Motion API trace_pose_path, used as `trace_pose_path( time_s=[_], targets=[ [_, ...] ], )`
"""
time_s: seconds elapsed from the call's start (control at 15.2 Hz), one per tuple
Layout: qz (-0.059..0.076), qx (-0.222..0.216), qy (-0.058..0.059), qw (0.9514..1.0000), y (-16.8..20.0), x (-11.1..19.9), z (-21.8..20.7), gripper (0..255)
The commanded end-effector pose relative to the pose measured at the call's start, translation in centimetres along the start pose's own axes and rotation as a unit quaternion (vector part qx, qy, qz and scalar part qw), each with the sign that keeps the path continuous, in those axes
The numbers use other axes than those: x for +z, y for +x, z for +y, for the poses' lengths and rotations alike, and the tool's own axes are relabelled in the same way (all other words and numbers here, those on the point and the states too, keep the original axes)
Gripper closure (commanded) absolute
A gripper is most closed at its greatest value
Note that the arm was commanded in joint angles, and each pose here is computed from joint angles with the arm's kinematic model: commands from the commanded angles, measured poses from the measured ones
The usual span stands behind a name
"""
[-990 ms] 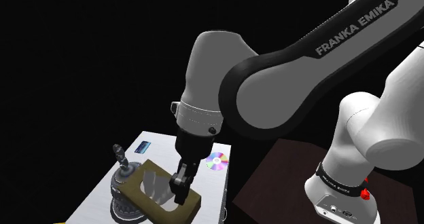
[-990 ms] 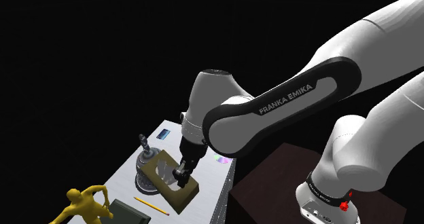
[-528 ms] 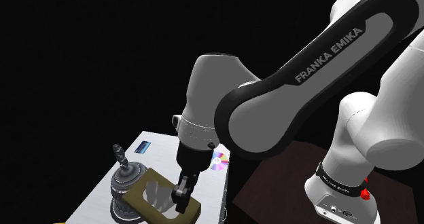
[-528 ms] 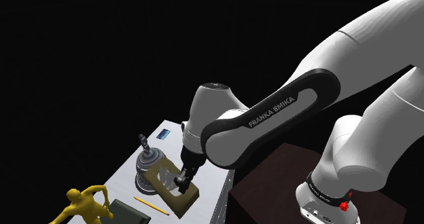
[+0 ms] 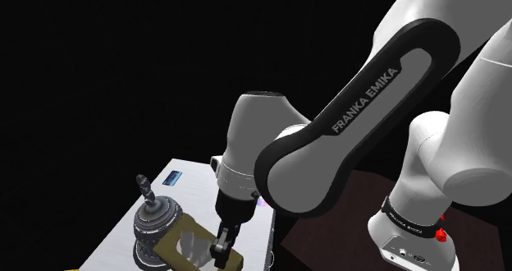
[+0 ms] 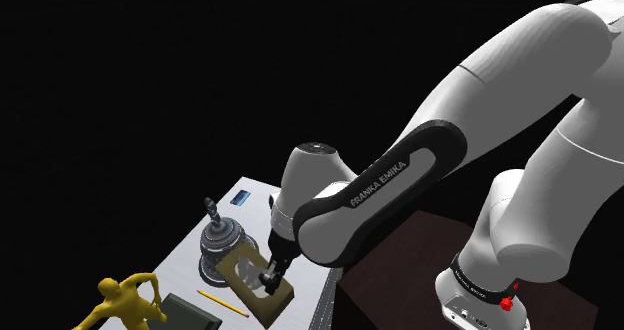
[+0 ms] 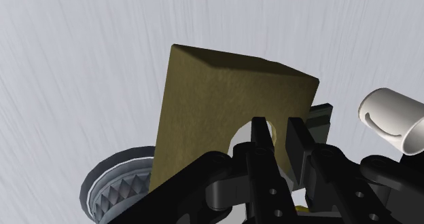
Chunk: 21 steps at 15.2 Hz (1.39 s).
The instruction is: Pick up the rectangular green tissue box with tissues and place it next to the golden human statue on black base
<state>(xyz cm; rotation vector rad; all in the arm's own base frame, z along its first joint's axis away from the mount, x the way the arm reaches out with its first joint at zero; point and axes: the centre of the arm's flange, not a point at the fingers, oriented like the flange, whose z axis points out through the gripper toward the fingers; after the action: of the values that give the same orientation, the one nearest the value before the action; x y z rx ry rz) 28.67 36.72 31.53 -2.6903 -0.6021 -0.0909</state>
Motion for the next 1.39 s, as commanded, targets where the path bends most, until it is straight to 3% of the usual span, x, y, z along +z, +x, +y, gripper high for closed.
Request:
trace_pose_path(
  time_s=[0.0, 1.12, 1.32],
  targets=[
    [0.000, 0.000, 0.000, 1.0000, -0.2, 0.9, 0.4, 255],
    [0.000, 0.000, 0.000, 1.0000, -1.5, 9.3, 3.5, 255],
    [0.000, 0.000, 0.000, 1.0000, -1.5, 9.6, 3.7, 255]
  ],
)
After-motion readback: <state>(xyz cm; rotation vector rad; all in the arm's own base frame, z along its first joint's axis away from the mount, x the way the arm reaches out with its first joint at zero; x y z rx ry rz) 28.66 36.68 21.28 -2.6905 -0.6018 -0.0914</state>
